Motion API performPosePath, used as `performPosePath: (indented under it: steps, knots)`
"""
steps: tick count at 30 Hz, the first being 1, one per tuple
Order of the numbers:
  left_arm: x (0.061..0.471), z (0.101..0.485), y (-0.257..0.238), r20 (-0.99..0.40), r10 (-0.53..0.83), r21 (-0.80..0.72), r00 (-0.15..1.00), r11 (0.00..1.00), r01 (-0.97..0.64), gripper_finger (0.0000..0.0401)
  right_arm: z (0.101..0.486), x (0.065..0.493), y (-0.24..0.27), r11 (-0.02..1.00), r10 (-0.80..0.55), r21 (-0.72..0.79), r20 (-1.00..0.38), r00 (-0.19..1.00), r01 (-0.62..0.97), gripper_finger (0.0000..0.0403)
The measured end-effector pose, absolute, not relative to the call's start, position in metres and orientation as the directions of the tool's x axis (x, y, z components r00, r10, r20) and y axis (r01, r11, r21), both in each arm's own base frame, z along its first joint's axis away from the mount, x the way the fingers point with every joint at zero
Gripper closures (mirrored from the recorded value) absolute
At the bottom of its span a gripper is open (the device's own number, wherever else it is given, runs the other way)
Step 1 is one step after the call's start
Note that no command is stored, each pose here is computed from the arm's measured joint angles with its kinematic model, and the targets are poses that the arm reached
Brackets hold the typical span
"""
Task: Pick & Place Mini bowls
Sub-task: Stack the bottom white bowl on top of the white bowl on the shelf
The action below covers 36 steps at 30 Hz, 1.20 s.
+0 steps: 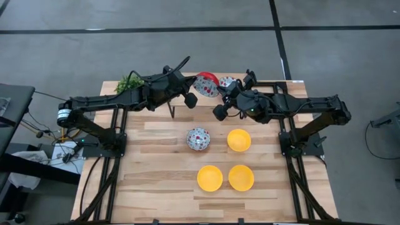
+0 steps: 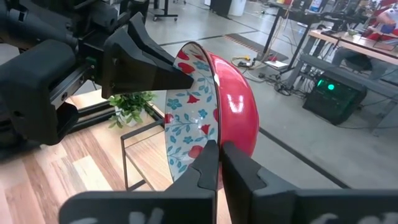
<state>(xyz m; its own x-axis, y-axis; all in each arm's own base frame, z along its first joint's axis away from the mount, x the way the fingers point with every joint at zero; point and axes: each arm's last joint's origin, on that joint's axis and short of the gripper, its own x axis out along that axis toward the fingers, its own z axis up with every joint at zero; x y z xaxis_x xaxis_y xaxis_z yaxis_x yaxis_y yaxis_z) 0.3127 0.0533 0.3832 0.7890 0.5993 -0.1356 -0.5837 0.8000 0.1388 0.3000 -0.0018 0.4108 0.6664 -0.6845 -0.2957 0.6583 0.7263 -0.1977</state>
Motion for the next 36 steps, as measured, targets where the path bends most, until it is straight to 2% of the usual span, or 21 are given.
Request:
performPosePath:
  steps: [12, 21, 26, 31, 36]
  knots:
    - [0.313, 0.384, 0.053, -0.132, 0.592, 0.136, 0.795, 0.806, -0.577, 0.0393, 0.411, 0.300, -0.001, 0.740, -0.669, -0.190, -0.301, 0.680, 0.645, 0.0393]
    - [0.313, 0.384, 0.052, -0.131, 0.583, 0.135, 0.802, 0.812, -0.568, 0.0393, 0.411, 0.301, -0.001, 0.751, -0.651, -0.123, -0.305, 0.695, 0.649, 0.0307]
    - [0.313, 0.384, 0.051, -0.130, 0.577, 0.132, 0.806, 0.816, -0.563, 0.0393, 0.411, 0.301, -0.003, 0.741, -0.662, -0.123, -0.299, 0.687, 0.661, 0.0278]
    - [0.314, 0.384, 0.051, -0.127, 0.568, 0.107, 0.813, 0.823, -0.558, 0.0393, 0.412, 0.302, -0.010, 0.722, -0.682, -0.114, -0.288, 0.673, 0.683, 0.0278]
    - [0.314, 0.385, 0.051, -0.125, 0.562, 0.098, 0.818, 0.827, -0.553, 0.0393, 0.412, 0.302, -0.015, 0.704, -0.699, -0.114, -0.286, 0.656, 0.701, 0.0307]
